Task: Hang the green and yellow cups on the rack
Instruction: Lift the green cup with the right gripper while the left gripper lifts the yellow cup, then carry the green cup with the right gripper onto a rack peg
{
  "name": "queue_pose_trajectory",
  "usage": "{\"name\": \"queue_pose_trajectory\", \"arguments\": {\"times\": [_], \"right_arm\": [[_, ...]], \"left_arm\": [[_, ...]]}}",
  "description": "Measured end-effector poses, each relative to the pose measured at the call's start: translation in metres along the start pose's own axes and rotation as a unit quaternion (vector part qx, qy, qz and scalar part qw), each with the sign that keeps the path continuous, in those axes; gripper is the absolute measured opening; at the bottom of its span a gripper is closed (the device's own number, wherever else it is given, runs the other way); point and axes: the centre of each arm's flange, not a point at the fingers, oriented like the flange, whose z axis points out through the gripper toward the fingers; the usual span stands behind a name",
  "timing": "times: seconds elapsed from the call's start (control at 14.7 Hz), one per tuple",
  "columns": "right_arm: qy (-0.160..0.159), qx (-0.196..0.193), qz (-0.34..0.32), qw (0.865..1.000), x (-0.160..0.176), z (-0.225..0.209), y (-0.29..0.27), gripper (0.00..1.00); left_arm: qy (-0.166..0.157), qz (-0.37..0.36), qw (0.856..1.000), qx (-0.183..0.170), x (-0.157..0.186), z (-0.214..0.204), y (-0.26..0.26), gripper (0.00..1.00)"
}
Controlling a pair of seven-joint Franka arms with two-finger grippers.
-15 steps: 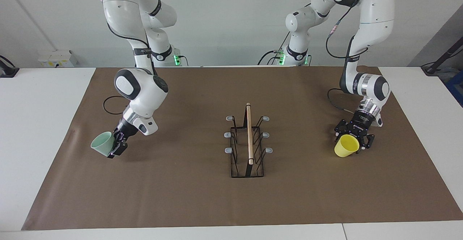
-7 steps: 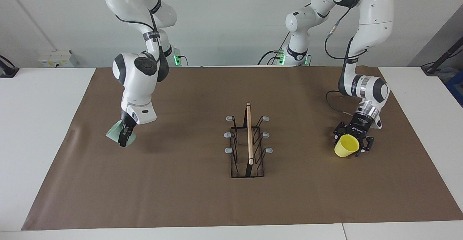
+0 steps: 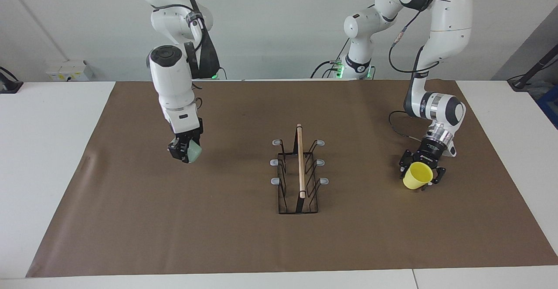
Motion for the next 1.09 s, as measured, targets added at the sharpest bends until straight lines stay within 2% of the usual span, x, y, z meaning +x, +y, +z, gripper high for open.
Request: {"name": "queue_pose_trajectory", "arguments": {"times": [0.07,0.34,0.54,0.82,1.09], "right_arm": [[0.024,0.011,0.015,1.000,0.008,-0.007,-0.005,0.68],[0.099,0.048,0.068,0.992,0.024,-0.029,-0.016,0.68],[0.170,0.097,0.120,0.973,0.029,-0.035,-0.019,0.68],[0.265,0.145,0.151,0.941,0.035,-0.042,-0.020,0.68],[0.347,0.162,0.154,0.911,0.037,-0.052,-0.019,0.68]], "left_arm": [[-0.001,0.001,1.000,-0.001,0.000,0.001,0.000,0.66],[-0.003,0.039,0.999,-0.003,-0.002,0.003,-0.001,0.66],[0.005,0.080,0.997,0.003,-0.009,0.002,0.007,0.66],[0.041,0.170,0.982,0.064,-0.027,-0.004,0.024,0.66],[0.089,0.258,0.951,0.147,-0.057,-0.007,0.046,0.66]]}}
